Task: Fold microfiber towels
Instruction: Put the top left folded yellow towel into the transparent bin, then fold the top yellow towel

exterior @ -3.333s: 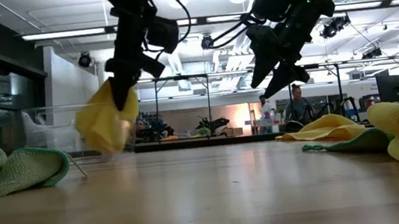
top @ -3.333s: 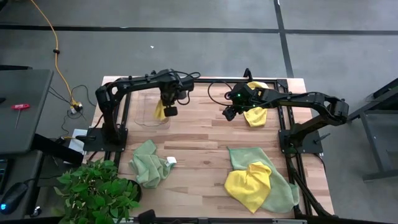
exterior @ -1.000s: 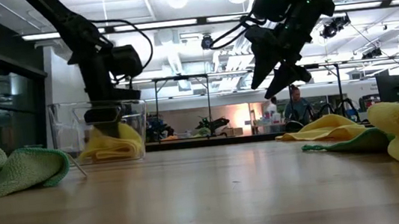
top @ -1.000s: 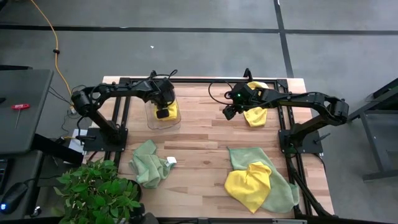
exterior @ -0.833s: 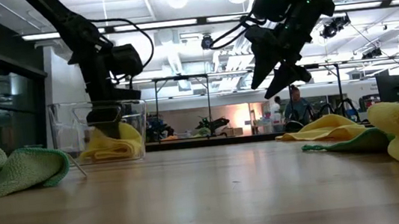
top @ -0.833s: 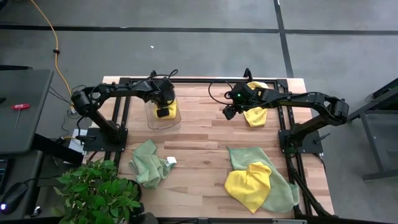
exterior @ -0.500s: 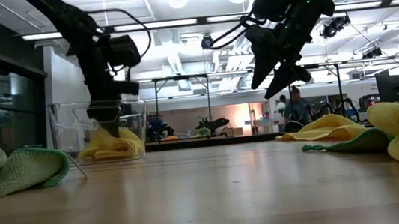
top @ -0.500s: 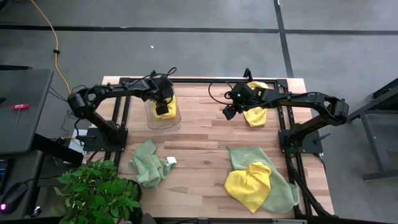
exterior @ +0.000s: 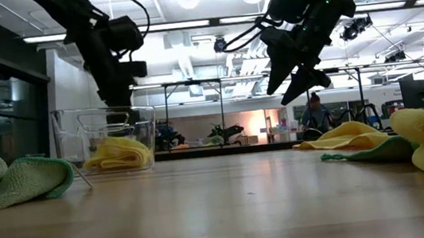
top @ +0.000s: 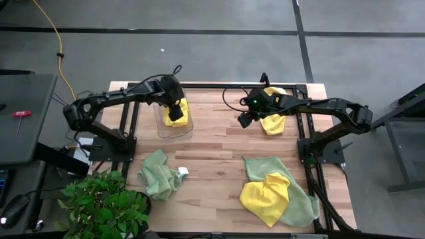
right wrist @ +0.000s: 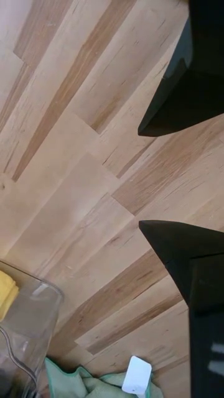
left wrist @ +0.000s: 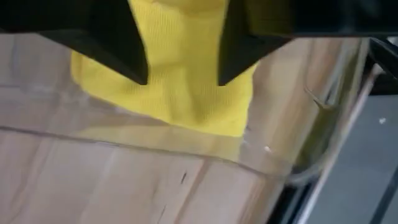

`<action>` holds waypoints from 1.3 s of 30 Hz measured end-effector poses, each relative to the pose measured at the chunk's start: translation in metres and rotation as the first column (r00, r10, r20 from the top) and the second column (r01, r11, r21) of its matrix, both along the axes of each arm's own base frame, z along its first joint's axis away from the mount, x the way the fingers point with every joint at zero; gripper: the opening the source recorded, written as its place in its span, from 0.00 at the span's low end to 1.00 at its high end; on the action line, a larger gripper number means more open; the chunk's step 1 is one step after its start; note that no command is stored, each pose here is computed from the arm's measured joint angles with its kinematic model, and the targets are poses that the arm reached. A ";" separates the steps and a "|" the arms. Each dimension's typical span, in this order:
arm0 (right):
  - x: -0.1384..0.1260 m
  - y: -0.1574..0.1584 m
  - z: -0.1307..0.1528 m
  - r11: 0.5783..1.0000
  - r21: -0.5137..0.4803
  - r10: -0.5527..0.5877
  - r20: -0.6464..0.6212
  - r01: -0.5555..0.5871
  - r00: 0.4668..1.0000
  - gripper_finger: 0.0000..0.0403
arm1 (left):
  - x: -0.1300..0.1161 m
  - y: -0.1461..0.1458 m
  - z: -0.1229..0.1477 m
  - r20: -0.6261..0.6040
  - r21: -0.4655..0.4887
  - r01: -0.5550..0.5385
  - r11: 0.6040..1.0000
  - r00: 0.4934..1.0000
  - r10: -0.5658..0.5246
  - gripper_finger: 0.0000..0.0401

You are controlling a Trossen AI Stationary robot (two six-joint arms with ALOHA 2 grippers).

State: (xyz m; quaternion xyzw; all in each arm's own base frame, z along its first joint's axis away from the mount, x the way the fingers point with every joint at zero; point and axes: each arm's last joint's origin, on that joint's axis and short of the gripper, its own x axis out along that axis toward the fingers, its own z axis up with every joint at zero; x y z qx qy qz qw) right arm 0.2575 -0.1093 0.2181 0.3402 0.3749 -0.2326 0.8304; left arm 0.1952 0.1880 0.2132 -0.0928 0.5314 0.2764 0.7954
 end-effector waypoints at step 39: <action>0.000 0.000 0.000 0.999 -0.035 0.025 -0.010 -0.025 1.000 0.56 | 0.007 -0.028 -0.037 -0.076 -0.241 -0.173 0.955 0.984 0.160 0.00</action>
